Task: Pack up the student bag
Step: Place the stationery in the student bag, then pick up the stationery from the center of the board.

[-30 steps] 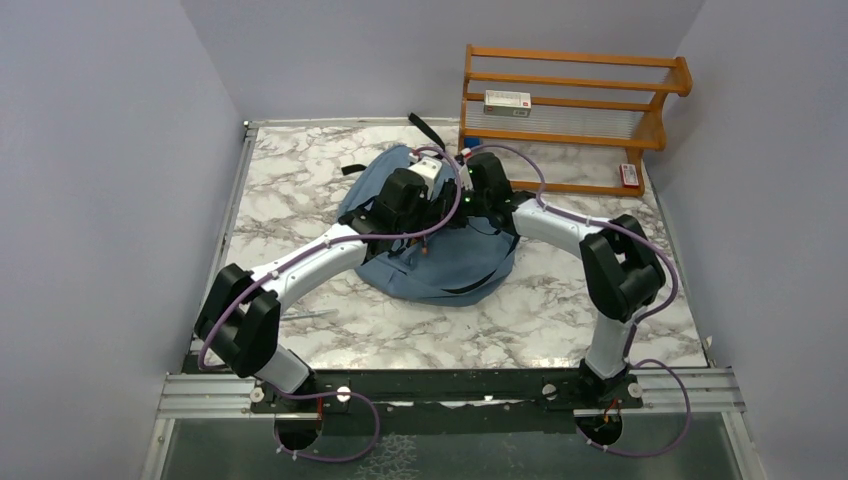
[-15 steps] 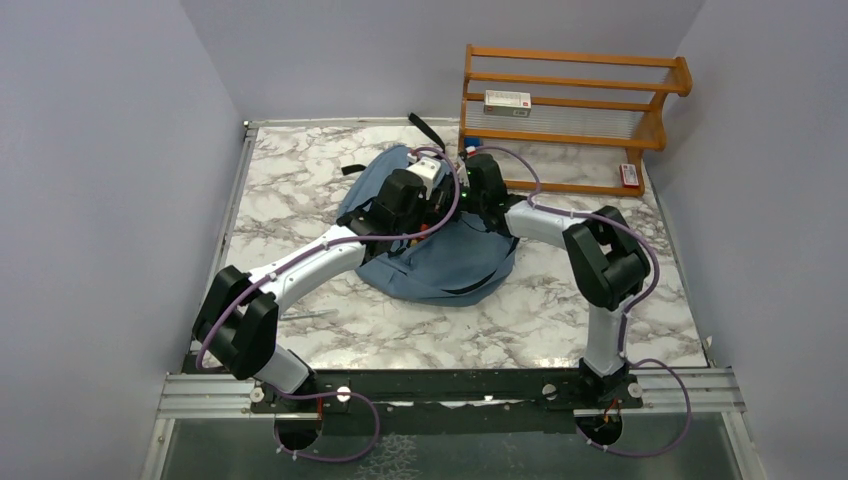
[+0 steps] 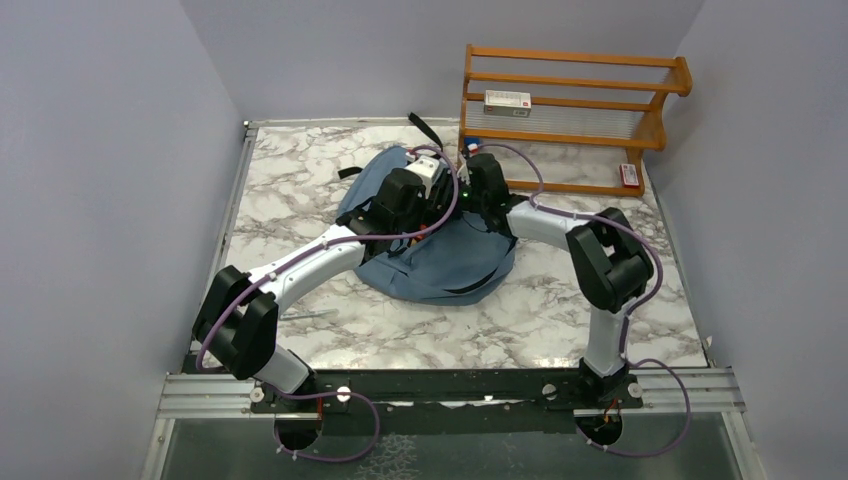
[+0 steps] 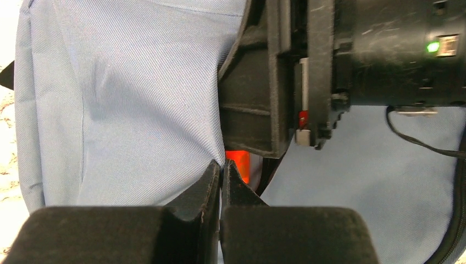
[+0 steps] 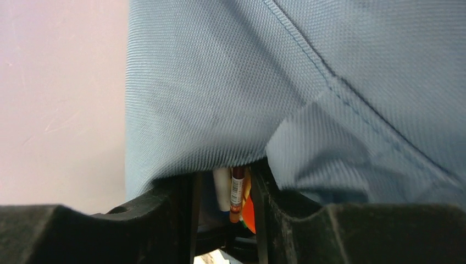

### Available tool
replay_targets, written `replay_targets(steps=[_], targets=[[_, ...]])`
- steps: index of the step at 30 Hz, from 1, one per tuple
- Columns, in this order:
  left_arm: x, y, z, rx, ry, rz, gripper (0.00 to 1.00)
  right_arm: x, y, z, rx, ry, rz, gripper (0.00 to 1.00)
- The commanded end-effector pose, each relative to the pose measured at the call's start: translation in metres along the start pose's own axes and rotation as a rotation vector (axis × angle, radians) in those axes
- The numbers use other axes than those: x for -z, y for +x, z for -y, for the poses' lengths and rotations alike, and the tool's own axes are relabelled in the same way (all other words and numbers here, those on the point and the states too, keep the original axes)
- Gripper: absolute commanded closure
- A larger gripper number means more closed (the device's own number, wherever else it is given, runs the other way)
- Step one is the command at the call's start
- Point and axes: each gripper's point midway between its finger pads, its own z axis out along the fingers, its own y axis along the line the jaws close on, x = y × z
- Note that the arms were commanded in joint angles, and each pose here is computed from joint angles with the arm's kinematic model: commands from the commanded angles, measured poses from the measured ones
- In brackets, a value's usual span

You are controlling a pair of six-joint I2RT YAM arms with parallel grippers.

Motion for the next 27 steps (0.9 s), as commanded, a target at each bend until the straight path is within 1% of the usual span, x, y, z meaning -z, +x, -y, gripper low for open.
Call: replay_targets(steps=[1, 4, 7, 8, 10, 12, 14, 16, 19, 25, 27], targets=[[0.006, -0.011, 0.016, 0.023, 0.064, 0.029, 0.99, 0.026, -0.022, -0.015, 0.096, 0.014, 0.102, 0.58], [0.006, -0.011, 0.014, 0.028, 0.054, 0.022, 0.93, 0.045, -0.019, -0.015, 0.125, 0.030, 0.121, 0.58], [0.008, -0.012, 0.011, 0.043, 0.039, 0.025, 0.82, 0.065, -0.016, -0.016, 0.159, 0.041, 0.145, 0.57], [0.010, -0.012, 0.009, 0.050, 0.033, 0.026, 0.78, 0.071, -0.014, -0.014, 0.167, 0.052, 0.151, 0.57], [0.013, -0.011, 0.005, 0.070, 0.011, 0.022, 0.65, 0.085, -0.013, -0.017, 0.183, 0.054, 0.172, 0.57], [0.017, -0.007, -0.002, 0.099, -0.020, 0.016, 0.54, 0.096, -0.011, -0.016, 0.197, 0.061, 0.187, 0.57], [0.024, -0.001, -0.008, 0.145, -0.052, 0.004, 0.49, 0.106, -0.009, -0.014, 0.206, 0.071, 0.204, 0.57], [0.033, 0.008, -0.014, 0.214, -0.089, -0.010, 0.46, 0.115, -0.009, -0.014, 0.208, 0.080, 0.225, 0.57], [0.050, 0.029, -0.024, 0.356, -0.153, -0.022, 0.44, 0.126, -0.006, -0.013, 0.206, 0.083, 0.243, 0.57], [0.085, 0.080, -0.049, 0.730, -0.325, -0.011, 0.36, 0.134, 0.002, -0.009, 0.202, 0.088, 0.240, 0.57], [0.095, 0.094, -0.060, 0.809, -0.394, 0.000, 0.35, 0.134, 0.004, -0.007, 0.200, 0.090, 0.234, 0.57]])
